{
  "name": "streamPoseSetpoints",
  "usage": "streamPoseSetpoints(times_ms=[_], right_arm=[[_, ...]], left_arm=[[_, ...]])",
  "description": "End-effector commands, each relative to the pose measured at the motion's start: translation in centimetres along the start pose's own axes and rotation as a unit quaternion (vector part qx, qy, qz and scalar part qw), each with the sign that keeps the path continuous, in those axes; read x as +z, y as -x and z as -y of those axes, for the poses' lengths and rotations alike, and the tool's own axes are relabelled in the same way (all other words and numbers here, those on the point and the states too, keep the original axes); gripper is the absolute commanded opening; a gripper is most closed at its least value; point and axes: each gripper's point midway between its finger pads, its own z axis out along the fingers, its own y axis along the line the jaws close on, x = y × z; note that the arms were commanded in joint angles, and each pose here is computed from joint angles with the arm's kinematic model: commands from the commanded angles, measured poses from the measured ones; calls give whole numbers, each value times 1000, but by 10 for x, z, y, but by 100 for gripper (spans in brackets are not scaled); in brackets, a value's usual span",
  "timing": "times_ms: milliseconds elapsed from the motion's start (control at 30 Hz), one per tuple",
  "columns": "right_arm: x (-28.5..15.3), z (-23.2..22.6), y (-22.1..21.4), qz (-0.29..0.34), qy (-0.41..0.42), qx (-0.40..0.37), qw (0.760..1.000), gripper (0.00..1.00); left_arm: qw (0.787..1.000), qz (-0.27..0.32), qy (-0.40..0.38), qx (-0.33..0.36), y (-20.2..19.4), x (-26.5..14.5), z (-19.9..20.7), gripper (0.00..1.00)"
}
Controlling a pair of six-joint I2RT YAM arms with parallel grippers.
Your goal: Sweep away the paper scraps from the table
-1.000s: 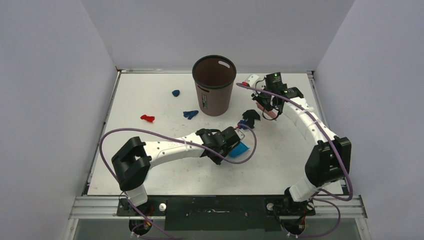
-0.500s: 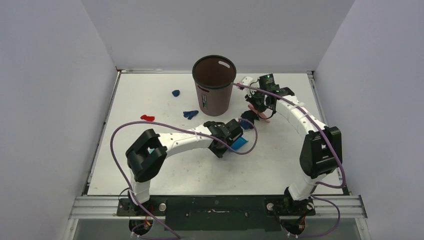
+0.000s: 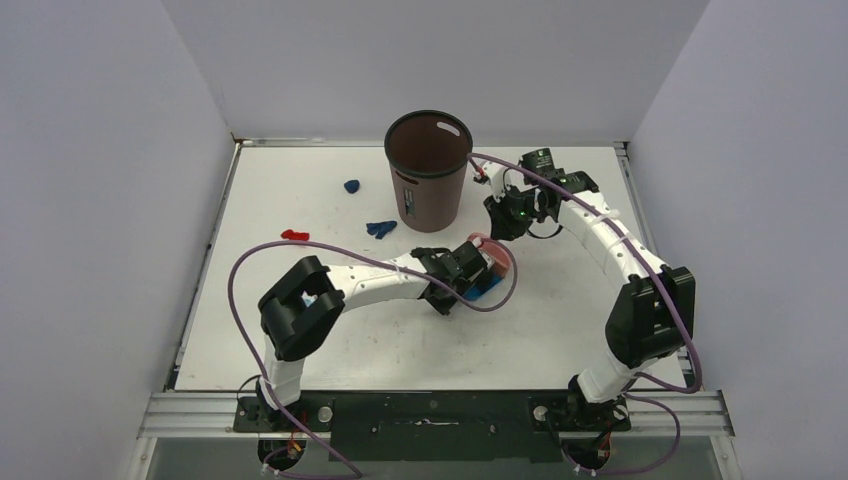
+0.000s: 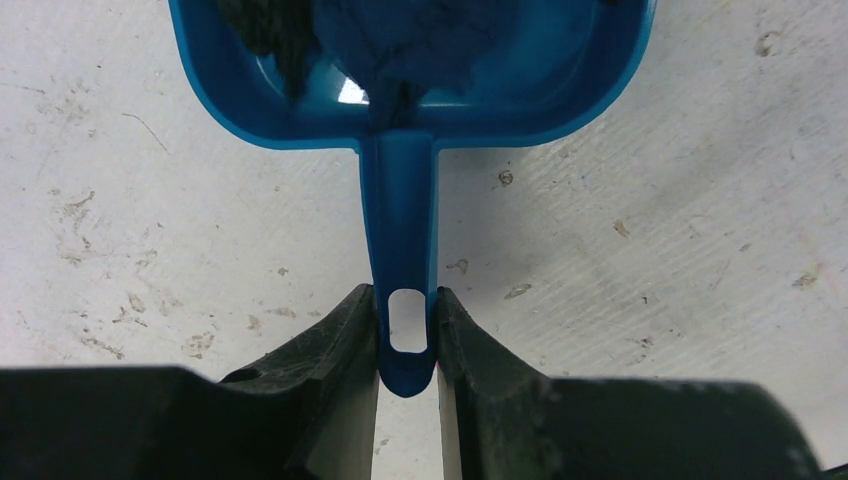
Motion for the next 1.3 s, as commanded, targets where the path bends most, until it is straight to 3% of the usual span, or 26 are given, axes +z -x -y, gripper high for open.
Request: streamPoseSetpoints(times_ms=[0,233,633,833,1067,1267], right_arm=[[-23,-20,18,30,30,7,999,5],[-46,-18,21,21,7,1,1000,5],[-122,5,42,56,-128,-51,989,5],[-155,62,27,86,-209,-5,974,5],[-140,84,-15,90,-207,57,972,5],[-132,74,-18,106,-184,47,976,5]], left_arm=[[997,71,-2,-10,26,-15,0,0],[993,117,16,-21,30,-24,-4,1],[985,166,26,-25,31,-37,-9,0],[977,212,27,-24,41,-62,-14,0],[970,240,36,-20,44,-107,-27,0],[970,237,52,-23,35,-145,-44,0]])
